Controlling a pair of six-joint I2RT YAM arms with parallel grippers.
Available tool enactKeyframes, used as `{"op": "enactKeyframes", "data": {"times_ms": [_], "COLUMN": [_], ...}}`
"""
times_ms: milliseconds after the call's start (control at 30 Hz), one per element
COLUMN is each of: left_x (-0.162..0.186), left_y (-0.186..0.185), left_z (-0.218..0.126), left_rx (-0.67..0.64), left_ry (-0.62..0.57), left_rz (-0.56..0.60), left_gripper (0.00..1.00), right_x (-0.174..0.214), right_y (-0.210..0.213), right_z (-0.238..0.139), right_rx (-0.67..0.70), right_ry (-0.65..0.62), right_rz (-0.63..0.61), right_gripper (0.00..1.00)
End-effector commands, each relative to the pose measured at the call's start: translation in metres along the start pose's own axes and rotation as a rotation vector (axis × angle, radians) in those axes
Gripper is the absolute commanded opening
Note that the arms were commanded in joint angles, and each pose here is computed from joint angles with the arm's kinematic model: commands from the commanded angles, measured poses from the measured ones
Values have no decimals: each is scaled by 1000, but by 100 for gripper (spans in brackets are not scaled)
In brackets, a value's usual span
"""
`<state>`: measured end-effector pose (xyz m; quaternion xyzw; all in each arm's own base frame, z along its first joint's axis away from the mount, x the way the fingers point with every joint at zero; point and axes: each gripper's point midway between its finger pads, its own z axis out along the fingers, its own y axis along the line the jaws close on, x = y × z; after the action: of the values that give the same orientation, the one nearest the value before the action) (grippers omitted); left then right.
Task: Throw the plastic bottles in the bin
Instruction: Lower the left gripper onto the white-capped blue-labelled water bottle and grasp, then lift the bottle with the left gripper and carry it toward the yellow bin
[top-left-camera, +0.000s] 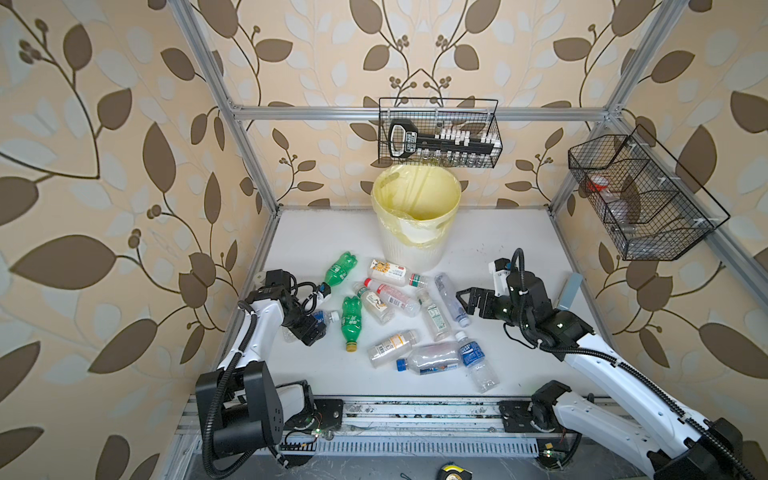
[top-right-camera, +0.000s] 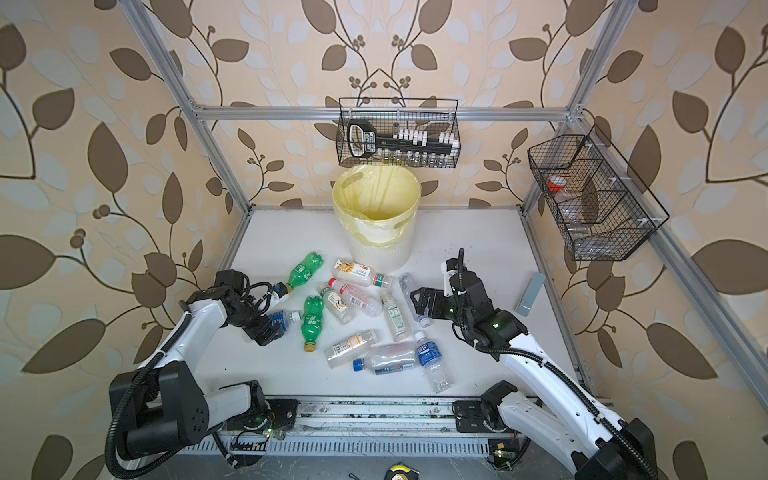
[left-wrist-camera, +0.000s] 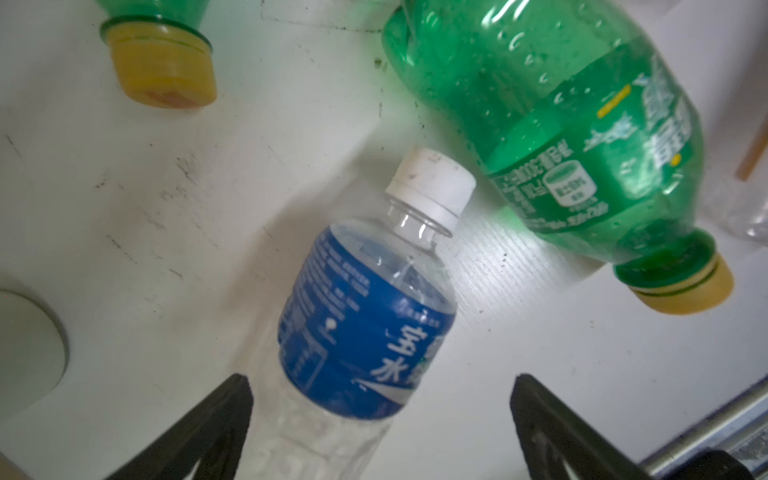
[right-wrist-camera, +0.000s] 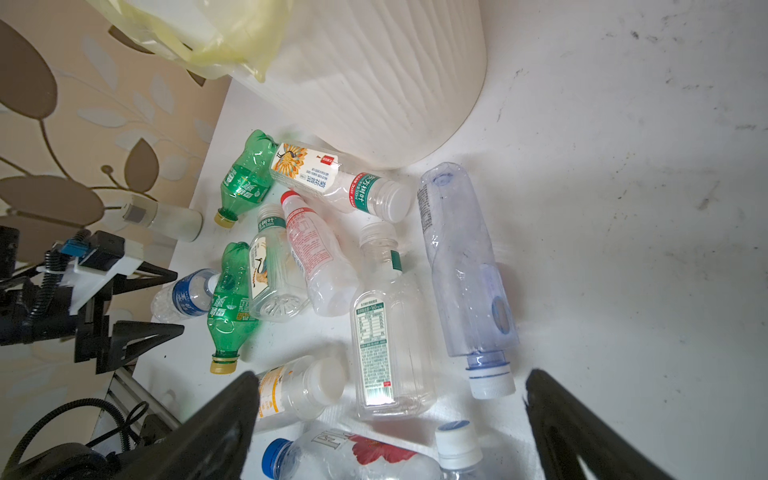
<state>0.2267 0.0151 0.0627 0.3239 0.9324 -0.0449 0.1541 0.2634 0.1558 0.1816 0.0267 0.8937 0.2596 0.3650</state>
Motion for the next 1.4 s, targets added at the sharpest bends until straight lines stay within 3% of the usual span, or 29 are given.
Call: {"op": "enactKeyframes", "data": {"times_ms": [0,400,733,1100,1367], "left_x": [-2,4,14,13,6], "left_y": [10,12,8,-3,-7], "left_z": [5,19,31,24,0], "left_rx": [-31,-26,2,26,-38], "left_ry": [-10,13,48,28,-41], "left_rz": [74,65,45,1,-13], "left_gripper": [99,99,92,55,50], "right_x": [2,3,3,11,18], "right_y": [0,-3,-4,-12,-19], "right_z": [2,1,5,6,8], "right_rx": [-7,7,13,34,49], "right_ry": [6,6,11,15,25], "right_rz": [19,15,16,16,16], "right_gripper": [100,100,100,100,100]}}
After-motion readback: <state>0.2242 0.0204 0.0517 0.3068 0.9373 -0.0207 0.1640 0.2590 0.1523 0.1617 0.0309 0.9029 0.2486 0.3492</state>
